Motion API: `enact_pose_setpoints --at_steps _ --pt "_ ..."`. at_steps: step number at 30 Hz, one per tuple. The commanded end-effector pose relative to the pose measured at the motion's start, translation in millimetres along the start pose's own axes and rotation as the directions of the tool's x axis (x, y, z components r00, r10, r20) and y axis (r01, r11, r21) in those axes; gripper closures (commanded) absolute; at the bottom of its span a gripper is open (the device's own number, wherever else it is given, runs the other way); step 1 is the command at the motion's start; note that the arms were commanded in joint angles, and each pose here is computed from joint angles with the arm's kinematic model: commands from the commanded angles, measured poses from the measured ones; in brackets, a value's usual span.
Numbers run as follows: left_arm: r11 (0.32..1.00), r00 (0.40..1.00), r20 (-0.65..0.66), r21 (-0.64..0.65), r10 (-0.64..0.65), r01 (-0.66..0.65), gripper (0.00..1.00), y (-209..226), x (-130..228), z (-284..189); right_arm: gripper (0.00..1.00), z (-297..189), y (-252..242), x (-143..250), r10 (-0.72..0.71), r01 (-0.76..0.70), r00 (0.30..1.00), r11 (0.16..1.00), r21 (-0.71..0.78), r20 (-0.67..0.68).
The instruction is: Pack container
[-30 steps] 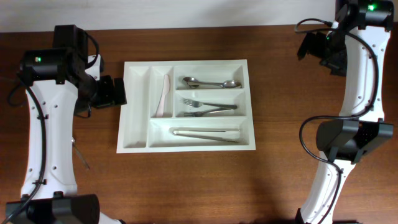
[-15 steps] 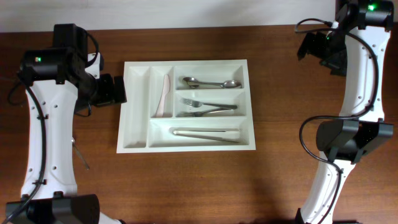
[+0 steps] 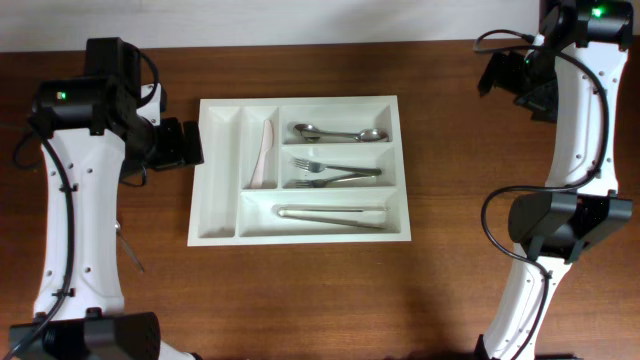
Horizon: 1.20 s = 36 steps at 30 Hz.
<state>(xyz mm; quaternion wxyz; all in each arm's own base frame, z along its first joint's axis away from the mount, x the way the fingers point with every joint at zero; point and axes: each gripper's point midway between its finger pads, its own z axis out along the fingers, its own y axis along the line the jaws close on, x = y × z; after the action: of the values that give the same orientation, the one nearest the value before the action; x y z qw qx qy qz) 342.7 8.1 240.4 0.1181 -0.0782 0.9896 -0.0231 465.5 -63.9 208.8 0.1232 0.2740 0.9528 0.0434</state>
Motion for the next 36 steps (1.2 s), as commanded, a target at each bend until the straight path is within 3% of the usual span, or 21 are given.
enact_pose_setpoints --at_steps 1,36 --pt "0.999 1.0 0.019 0.043 0.003 -0.004 0.01 -7 0 -6 0.01 -7 1 0 0.009 -0.009 1.0 1.0 -0.011 0.011" --pt "0.992 0.998 0.017 0.112 -0.057 0.055 0.01 -22 -2 -7 0.01 -7 1 0 0.009 -0.009 1.0 1.0 -0.011 0.011"
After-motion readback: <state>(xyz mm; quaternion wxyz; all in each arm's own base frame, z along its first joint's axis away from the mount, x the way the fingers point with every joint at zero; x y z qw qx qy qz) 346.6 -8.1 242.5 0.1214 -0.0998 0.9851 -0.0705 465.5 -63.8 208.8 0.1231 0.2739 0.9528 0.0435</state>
